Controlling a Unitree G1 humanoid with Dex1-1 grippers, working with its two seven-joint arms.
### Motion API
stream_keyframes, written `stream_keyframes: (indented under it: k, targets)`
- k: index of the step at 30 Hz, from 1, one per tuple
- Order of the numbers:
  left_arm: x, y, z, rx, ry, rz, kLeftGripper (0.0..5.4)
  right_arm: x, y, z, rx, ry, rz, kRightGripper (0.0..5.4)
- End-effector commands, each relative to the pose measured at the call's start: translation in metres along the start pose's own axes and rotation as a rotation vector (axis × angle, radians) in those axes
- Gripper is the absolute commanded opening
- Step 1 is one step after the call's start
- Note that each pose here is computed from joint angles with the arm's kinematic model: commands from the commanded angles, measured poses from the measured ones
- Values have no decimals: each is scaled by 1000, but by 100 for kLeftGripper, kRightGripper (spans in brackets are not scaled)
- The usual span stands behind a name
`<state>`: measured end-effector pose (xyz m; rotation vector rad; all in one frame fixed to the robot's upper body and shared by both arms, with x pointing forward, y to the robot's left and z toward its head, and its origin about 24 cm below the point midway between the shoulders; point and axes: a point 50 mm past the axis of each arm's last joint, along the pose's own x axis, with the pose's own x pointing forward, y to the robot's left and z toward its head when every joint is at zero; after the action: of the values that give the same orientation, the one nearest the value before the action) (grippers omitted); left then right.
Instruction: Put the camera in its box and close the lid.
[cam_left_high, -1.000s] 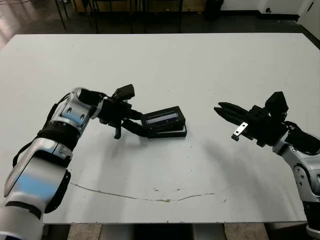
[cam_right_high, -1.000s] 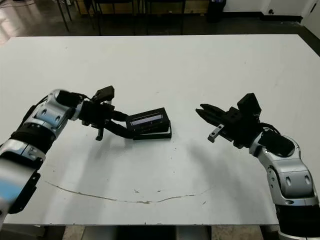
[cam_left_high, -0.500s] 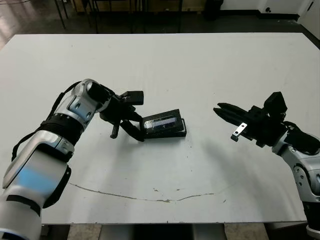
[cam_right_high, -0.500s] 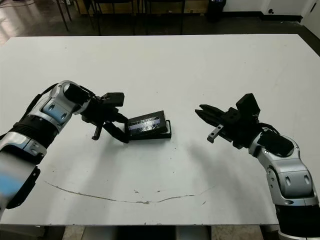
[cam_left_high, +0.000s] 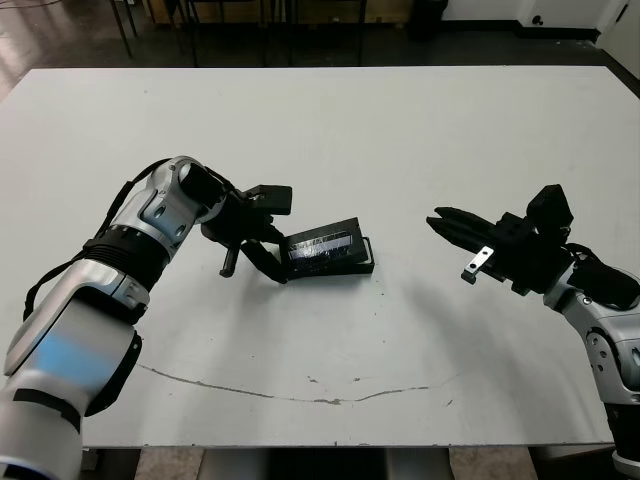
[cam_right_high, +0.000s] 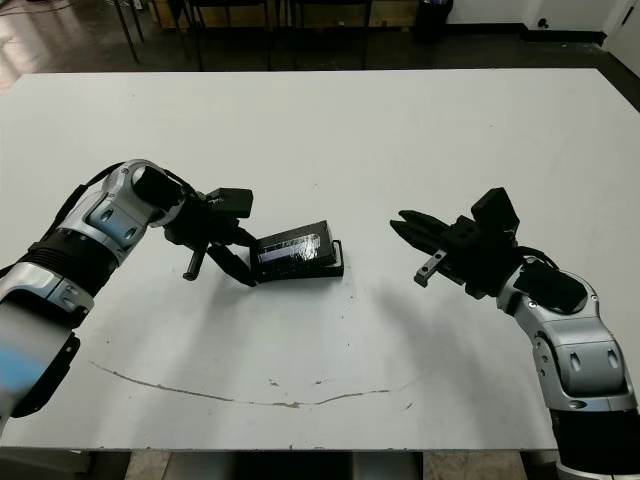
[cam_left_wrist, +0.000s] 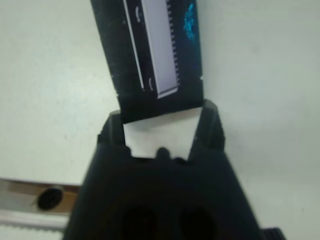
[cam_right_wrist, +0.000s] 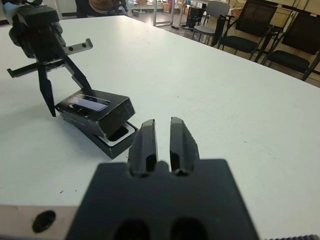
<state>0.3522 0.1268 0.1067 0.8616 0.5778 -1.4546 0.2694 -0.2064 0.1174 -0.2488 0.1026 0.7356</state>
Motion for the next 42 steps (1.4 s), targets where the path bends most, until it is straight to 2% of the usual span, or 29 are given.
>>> stream_keyframes:
  k: [1, 10, 16, 26, 29, 32, 42]
  targets:
    - [11, -1, -1, -41, -10, -1, 27, -3, -1, -7, -6, 29, -2, 0]
    - [20, 4, 9, -2, -1, -14, 27, -4, -1, -8, 1, 26, 8, 0]
    - [20, 9, 20, -19, 29, 3, 24, -4, -1, -8, -7, 30, 4, 0]
    - [16, 19, 32, 43, 107, 43, 22, -6, -1, -7, -5, 27, -2, 0]
    - [16, 21, 39, 100, 128, 50, 22, -6, -1, -7, -7, 31, -7, 0]
    - [17, 24, 47, 91, 141, 43, 18, -7, -1, -6, -17, 30, -11, 0]
    - [14, 30, 66, 122, 113, 60, 17, -7, 0, -9, -4, 29, -18, 0]
